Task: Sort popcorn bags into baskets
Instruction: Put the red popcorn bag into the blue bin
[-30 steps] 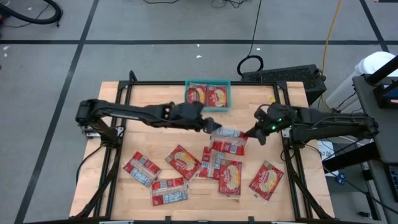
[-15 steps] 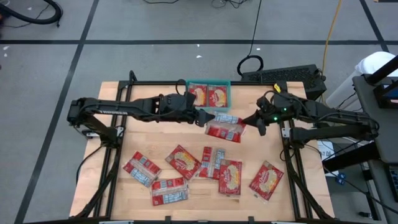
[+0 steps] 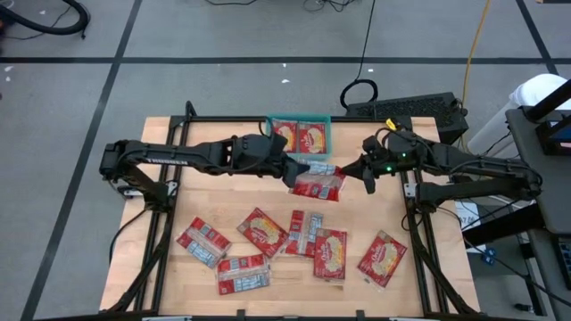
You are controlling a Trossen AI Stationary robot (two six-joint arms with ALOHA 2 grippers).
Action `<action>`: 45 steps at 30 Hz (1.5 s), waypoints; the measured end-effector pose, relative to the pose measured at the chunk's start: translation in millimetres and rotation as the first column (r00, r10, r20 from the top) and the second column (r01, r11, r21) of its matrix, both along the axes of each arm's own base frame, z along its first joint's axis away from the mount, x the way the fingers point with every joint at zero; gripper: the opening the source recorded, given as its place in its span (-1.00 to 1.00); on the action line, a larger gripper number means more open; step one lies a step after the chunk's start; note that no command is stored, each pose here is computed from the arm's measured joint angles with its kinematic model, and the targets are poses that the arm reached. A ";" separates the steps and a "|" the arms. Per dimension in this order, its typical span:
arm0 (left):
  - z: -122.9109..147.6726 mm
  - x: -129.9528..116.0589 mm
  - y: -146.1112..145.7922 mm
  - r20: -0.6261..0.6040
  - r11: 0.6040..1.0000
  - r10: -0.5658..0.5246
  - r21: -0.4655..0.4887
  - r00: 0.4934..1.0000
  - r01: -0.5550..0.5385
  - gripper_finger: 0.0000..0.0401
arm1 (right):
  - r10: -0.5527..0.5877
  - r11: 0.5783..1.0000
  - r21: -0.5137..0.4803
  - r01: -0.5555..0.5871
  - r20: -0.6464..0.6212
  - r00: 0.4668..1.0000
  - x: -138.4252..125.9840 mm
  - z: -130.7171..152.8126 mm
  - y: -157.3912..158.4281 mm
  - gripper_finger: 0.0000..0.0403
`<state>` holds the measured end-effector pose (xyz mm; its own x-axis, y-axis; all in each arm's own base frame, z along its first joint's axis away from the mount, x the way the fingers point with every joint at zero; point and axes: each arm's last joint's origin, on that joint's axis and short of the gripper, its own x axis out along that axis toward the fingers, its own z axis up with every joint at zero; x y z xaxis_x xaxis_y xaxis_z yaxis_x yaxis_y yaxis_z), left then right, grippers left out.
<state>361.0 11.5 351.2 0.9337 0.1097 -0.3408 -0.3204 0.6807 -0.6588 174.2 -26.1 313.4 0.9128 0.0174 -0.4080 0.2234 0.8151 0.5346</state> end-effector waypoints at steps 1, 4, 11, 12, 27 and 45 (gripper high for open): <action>0.0 0.0 0.7 -0.002 1.000 -0.003 0.011 1.000 0.003 -0.82 | 0.000 1.000 -0.003 0.000 0.005 1.000 -0.1 0.5 0.0 -1.00; 0.6 -0.3 3.0 0.001 1.000 -0.003 0.024 1.000 0.003 -0.90 | -0.005 1.000 -0.002 0.005 0.023 1.000 -1.3 2.6 -0.2 -0.98; 9.4 1.2 5.6 0.022 0.921 -0.112 0.377 0.993 0.096 -0.88 | -0.092 0.960 0.270 0.079 0.037 0.995 -7.4 6.6 -8.6 -0.65; 12.7 1.6 5.7 0.034 0.885 -0.134 0.454 0.990 0.104 -0.90 | -0.110 0.941 0.327 0.092 0.037 0.993 -8.4 7.4 -10.1 -0.60; 45.4 -0.5 12.6 0.057 0.357 -0.175 0.934 0.983 0.010 -0.87 | -0.322 0.489 0.849 0.200 -0.038 0.946 -23.9 18.8 -34.9 -0.09; 16.9 -7.3 24.7 -0.436 -0.108 0.304 0.867 0.847 0.486 -0.90 | -0.459 0.398 0.898 0.189 0.017 0.888 4.5 2.2 -83.8 0.33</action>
